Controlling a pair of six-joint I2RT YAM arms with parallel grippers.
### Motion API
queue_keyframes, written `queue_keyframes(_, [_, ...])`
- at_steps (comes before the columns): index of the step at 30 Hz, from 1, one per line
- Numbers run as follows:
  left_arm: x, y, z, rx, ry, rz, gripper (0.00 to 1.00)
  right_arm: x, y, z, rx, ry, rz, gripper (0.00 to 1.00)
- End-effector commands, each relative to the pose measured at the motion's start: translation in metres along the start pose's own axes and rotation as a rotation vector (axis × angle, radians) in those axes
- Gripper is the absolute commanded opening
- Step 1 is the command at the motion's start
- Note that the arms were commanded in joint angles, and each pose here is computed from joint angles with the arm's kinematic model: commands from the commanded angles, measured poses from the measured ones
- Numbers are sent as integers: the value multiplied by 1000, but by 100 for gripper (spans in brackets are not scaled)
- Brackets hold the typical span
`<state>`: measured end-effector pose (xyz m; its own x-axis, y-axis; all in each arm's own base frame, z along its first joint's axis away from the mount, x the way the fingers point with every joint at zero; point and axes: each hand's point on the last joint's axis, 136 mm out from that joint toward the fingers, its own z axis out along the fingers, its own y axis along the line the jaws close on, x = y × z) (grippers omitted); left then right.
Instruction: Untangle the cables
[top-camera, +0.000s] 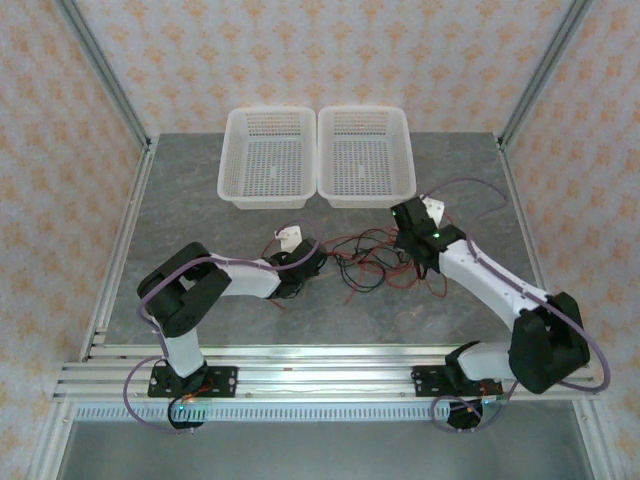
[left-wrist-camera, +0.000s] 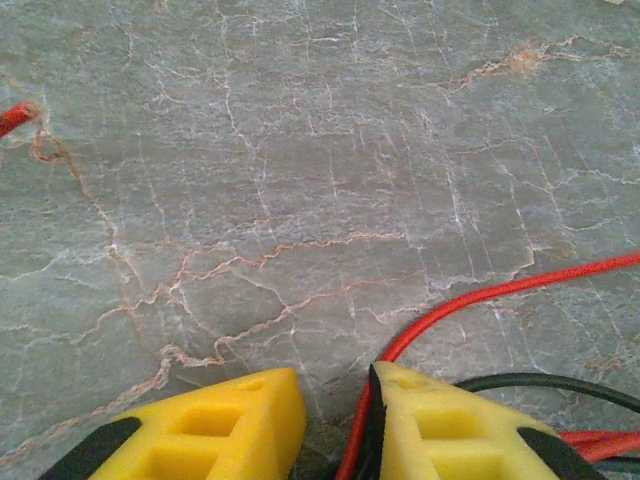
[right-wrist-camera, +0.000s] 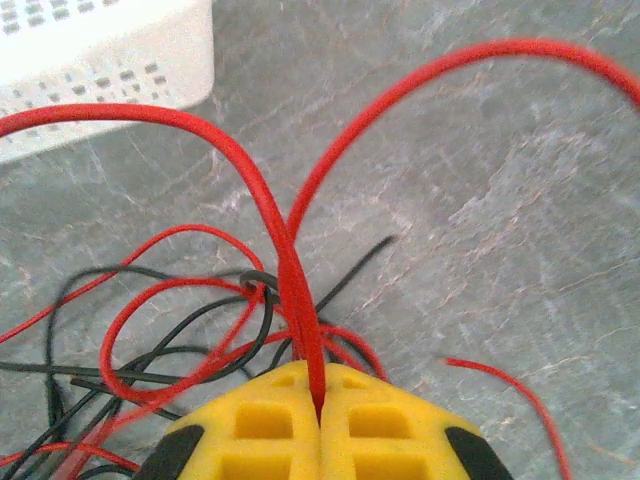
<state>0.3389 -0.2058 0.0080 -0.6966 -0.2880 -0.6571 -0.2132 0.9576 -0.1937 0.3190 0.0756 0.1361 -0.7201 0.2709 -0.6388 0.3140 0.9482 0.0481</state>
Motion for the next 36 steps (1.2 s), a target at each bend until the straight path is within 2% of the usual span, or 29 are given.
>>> queue_keyframes(1, [76, 146, -1, -454, 258, 186, 30, -24, -25, -19, 101, -68, -14, 0])
queue_keyframes(5, [75, 150, -4, -462, 254, 174, 30, -40, -49, -24, 216, -105, 4, 0])
queue_keyframes(9, [73, 151, -7, -463, 245, 160, 30, -46, -69, -20, 240, -148, 136, 0])
queue_keyframes(15, [71, 153, -10, -467, 239, 153, 30, -34, -109, 3, 324, -177, 297, 8])
queue_keyframes(16, [71, 154, -10, -467, 237, 150, 30, -31, -114, 7, 335, -176, 311, 11])
queue_keyframes(20, [71, 156, -10, -474, 238, 146, 30, -16, -123, 24, 333, -121, 341, 33])
queue_keyframes(24, [71, 157, -10, -478, 237, 147, 30, -10, -109, 27, 262, -52, 315, 50])
queue_keyframes(27, [69, 156, -11, -480, 233, 146, 30, -12, -87, 17, 146, -17, 276, 52])
queue_keyframes(32, [62, 152, -12, -474, 220, 145, 30, -4, -17, -9, -92, 32, 142, 62])
queue_keyframes(36, [59, 149, -13, -470, 214, 141, 30, 7, 10, -3, -148, 74, 69, 64])
